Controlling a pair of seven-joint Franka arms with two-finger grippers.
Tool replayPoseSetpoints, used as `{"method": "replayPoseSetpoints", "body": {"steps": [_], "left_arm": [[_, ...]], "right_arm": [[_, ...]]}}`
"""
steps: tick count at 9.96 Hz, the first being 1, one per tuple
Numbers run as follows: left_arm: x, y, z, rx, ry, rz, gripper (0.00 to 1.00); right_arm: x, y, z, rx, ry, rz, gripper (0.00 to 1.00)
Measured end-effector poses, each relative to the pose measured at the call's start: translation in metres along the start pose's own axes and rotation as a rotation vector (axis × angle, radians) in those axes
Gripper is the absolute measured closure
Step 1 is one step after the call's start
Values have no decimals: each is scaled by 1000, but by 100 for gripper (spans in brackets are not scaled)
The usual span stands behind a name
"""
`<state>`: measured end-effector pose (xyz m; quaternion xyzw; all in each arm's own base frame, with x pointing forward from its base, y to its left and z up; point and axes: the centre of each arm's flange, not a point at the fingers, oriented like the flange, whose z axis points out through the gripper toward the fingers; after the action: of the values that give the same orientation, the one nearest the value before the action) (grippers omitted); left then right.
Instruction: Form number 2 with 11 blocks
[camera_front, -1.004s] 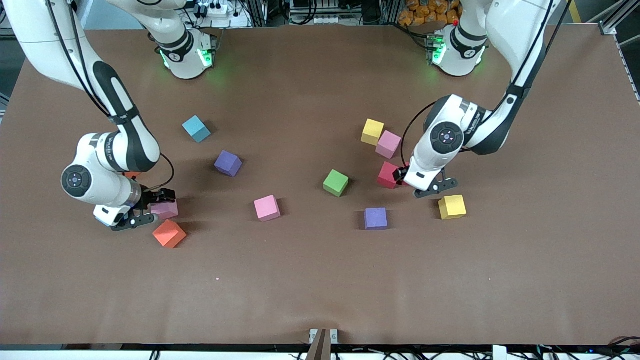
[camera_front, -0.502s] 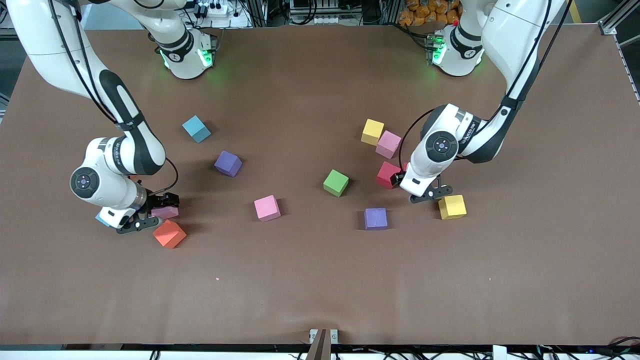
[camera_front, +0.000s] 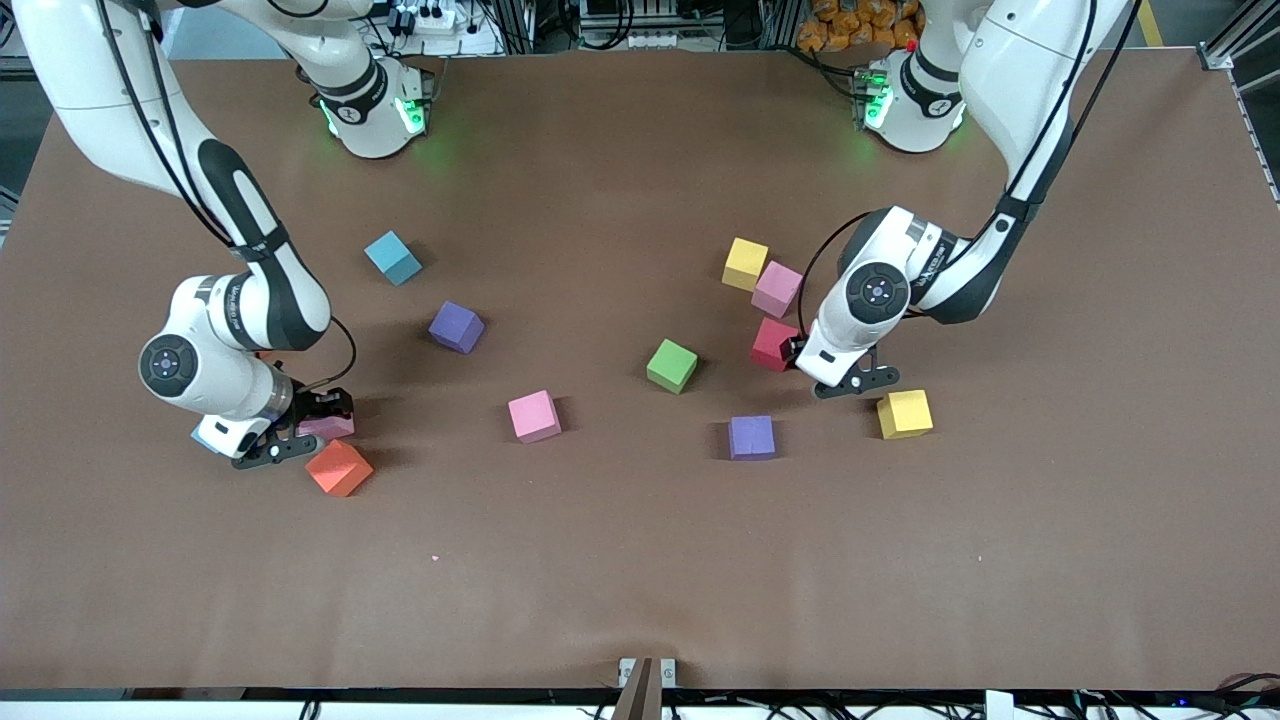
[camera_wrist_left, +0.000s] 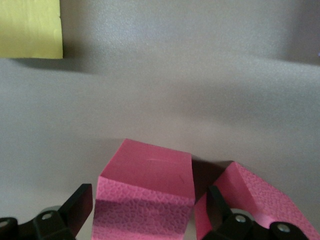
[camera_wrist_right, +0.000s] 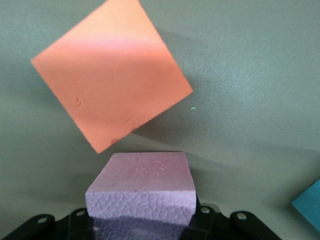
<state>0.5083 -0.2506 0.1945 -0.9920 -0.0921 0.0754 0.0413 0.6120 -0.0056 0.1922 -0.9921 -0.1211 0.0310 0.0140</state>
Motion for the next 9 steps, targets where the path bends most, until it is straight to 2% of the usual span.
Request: {"method": "replayPoseSetpoints", "body": {"steps": [1, 2, 4, 7, 9], "left_arm": [[-1, 0, 0, 3, -4, 2, 1], [-2, 1, -1, 6, -6, 4, 16], [-4, 0, 0, 10, -10, 5, 40], [-1, -3, -20, 18, 3, -47, 40], [0, -2, -55, 15, 37, -164, 40]], "right_arm": [[1, 0, -9, 0, -4, -5, 38], [1, 0, -20, 2, -16, -11, 38], [1, -1, -45, 2, -29, -20, 37], [-5, -4, -85, 1, -42, -23, 37], [-6, -1, -92, -1, -36, -20, 37]]}}
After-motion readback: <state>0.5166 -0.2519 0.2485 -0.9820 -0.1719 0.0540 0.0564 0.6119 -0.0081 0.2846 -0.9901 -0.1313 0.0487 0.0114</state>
